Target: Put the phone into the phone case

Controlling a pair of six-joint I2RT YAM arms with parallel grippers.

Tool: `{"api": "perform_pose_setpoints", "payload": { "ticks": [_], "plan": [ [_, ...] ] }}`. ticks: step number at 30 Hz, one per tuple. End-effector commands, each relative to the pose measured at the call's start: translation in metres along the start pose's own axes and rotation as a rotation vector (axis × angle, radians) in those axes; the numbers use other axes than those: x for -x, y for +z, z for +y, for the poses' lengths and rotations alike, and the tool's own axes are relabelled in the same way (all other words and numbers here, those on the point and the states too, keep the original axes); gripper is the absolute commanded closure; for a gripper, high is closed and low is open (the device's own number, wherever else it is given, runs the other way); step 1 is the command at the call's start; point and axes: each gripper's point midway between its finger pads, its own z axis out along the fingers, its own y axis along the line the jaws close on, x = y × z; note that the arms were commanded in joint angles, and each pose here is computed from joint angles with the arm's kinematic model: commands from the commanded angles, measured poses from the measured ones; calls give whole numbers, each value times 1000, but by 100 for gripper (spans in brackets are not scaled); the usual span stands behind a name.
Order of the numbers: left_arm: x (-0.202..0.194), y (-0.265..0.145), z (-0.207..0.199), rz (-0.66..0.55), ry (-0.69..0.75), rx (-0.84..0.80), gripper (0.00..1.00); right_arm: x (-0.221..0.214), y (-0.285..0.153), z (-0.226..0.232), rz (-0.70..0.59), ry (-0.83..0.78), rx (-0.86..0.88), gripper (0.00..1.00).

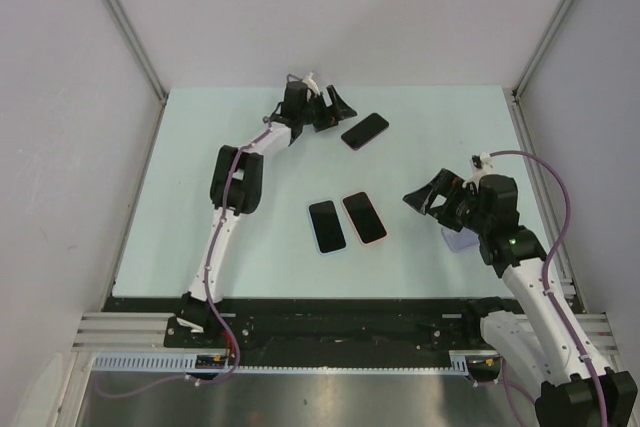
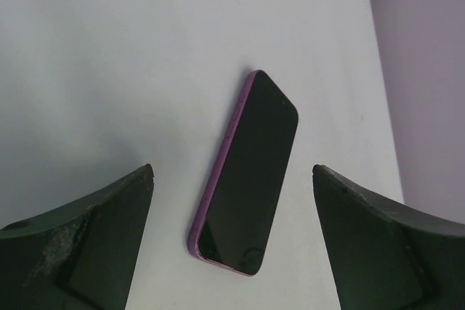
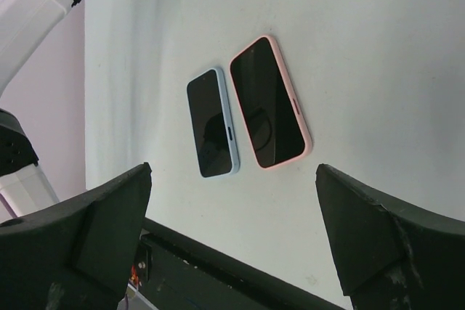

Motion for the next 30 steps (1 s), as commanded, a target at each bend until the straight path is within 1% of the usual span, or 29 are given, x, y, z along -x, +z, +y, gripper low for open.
{"api": "perform_pose_setpoints", "payload": {
  "ticks": [1, 8, 12, 15, 16, 18, 19, 20, 21, 22, 26, 30],
  "plan": [
    [-8, 5, -31, 32, -96, -148, 6, 29, -5, 8, -114, -16, -8, 1],
    [-45, 12, -55, 102, -61, -194, 7, 30, 0, 6, -109, -13, -17, 1],
    [-64, 16, -76, 138, -38, -229, 7, 30, -2, 4, -113, -20, -25, 1],
    [-82, 18, -92, 170, -42, -257, 6, 31, -4, -1, -124, -23, -48, 1],
    [-83, 17, -101, 169, -34, -280, 6, 32, -4, -5, -136, -22, -74, 1],
    [-100, 18, -110, 193, -39, -293, 7, 30, -6, -13, -133, -18, -111, 1],
    [-100, 17, -119, 186, -26, -309, 6, 30, -7, -17, -139, -26, -130, 1],
    [-109, 18, -125, 194, -21, -314, 6, 29, -8, -19, -134, -25, -142, 1],
    [-117, 19, -124, 204, -22, -308, 6, 28, -9, -21, -137, -26, -150, 1],
    [-119, 19, -128, 201, -16, -315, 6, 30, -11, -22, -146, -33, -154, 1],
    [-145, 22, -142, 249, -15, -341, 6, 33, -17, -20, -172, -40, -153, 1],
    [-150, 13, -158, 275, -23, -377, 6, 35, -16, -22, -177, -54, -163, 0]
  ]
}}
